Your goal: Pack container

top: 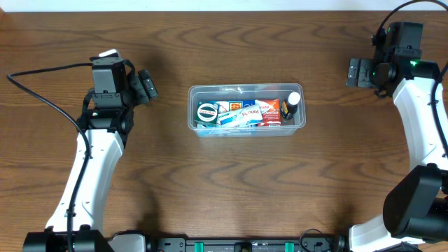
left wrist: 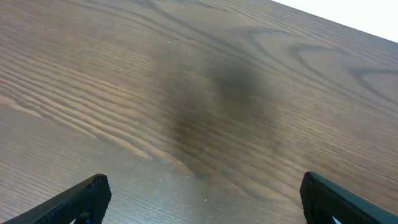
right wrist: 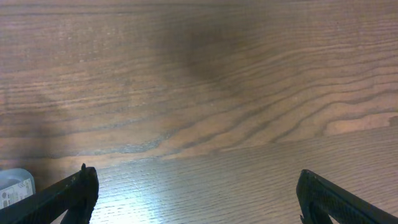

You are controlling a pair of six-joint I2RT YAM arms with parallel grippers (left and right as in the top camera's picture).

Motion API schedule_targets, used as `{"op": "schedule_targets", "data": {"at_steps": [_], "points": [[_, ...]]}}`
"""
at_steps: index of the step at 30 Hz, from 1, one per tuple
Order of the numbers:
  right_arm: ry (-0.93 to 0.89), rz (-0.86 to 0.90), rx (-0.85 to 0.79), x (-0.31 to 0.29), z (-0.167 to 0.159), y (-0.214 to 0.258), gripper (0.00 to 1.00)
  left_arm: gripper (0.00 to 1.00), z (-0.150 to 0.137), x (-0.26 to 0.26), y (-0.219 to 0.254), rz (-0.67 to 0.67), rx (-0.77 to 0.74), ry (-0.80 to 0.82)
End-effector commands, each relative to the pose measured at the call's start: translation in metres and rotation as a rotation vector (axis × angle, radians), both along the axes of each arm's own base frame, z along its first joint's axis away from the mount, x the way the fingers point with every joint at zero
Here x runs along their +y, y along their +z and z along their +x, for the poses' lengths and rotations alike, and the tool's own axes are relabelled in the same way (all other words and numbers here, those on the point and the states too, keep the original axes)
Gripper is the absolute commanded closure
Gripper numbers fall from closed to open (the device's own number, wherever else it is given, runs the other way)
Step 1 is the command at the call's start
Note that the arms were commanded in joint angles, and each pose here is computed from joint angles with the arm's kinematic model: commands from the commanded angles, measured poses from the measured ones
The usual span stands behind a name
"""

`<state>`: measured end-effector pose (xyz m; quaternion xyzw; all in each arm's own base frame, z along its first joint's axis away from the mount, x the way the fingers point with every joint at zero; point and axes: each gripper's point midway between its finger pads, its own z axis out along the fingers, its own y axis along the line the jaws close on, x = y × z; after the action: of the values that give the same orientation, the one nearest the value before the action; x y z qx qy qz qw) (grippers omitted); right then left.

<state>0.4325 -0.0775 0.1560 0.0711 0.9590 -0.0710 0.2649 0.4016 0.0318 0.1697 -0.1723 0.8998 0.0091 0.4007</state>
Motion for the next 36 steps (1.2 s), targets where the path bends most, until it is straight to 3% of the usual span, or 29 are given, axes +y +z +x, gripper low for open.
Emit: {"op": "schedule_targets", "data": {"at_steps": [1, 36], "points": [[-0.016, 0.005, -0.018, -0.0023, 0.0024, 0.0066, 0.01, 0.02, 0.0026, 0.0038, 0.0108, 0.015, -0.023, 0.007], [-0.012, 0.004, -0.025, -0.0006, 0.0021, 0.0096, 0.01, 0.02, 0.0026, 0.0038, 0.0108, 0.015, -0.023, 0.007]]}}
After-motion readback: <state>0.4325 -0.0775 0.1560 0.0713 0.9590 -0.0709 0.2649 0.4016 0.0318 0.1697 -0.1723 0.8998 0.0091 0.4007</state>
